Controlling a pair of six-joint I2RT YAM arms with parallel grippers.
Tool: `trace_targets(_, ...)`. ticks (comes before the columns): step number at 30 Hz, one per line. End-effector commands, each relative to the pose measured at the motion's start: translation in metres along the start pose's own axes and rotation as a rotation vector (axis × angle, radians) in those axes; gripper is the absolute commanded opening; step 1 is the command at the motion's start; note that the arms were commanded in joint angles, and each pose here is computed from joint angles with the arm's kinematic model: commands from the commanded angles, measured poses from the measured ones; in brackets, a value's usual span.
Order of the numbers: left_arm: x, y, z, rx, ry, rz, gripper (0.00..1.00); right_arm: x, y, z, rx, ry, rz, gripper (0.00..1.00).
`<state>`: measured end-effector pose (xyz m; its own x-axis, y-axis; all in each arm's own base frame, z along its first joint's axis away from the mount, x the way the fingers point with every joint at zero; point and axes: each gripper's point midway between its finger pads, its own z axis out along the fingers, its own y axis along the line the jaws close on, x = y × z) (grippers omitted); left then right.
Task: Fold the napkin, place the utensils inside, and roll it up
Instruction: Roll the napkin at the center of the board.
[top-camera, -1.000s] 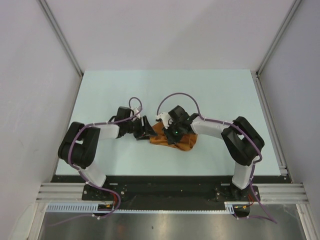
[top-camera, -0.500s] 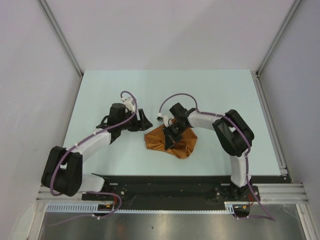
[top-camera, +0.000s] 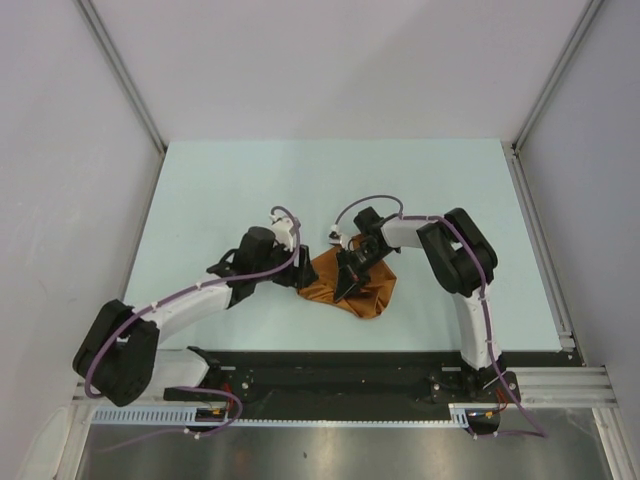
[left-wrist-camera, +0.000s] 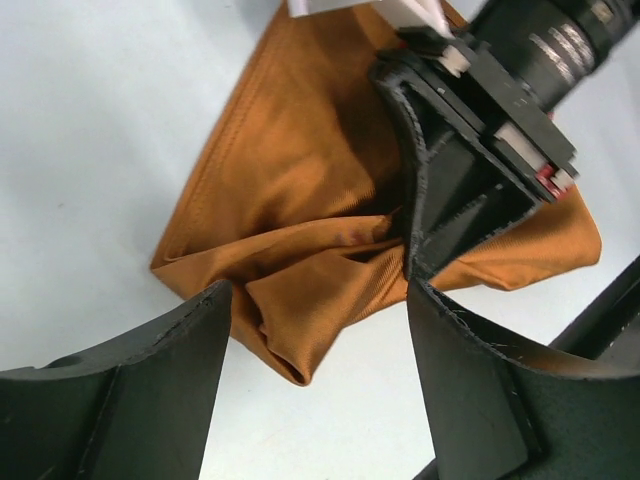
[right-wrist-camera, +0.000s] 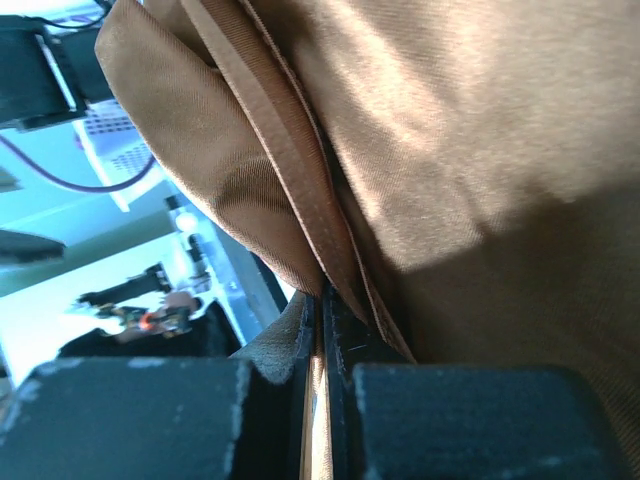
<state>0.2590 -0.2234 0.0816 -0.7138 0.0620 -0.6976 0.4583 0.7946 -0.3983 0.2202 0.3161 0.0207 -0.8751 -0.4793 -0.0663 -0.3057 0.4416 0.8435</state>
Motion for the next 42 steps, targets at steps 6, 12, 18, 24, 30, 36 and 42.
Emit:
trace_targets(6, 0.02, 0.029, -0.01, -0.207, 0.02, -0.036, 0.75, 0.006, -0.016, 0.001, -0.002, 0.033, 0.101, 0.0)
trace_targets(12, 0.04, 0.009, -0.015, -0.104, 0.038, -0.187, 0.88, 0.005, -0.019, 0.0, 0.012, 0.03, 0.108, 0.0)
trace_targets(18, 0.038, -0.008, 0.004, -0.003, 0.007, -0.369, 0.86, 0.007, -0.021, 0.0, 0.024, 0.033, 0.109, 0.0)
trace_targets(24, 0.03, -0.009, 0.012, 0.046, -0.026, -0.443, 0.81, 0.008, -0.023, 0.0, 0.03, 0.035, 0.109, 0.0)
trace_targets(30, 0.029, 0.001, 0.015, 0.051, -0.047, -0.488, 0.74, 0.008, -0.024, 0.001, 0.033, 0.038, 0.111, 0.0)
trace_targets(36, 0.034, 0.0, 0.022, 0.079, -0.014, -0.504, 0.49, 0.006, -0.023, 0.0, 0.038, 0.035, 0.11, 0.0)
trace_targets(42, 0.042, 0.007, 0.03, 0.062, 0.044, -0.539, 0.02, -0.006, -0.013, -0.009, 0.066, 0.002, 0.068, 0.07)
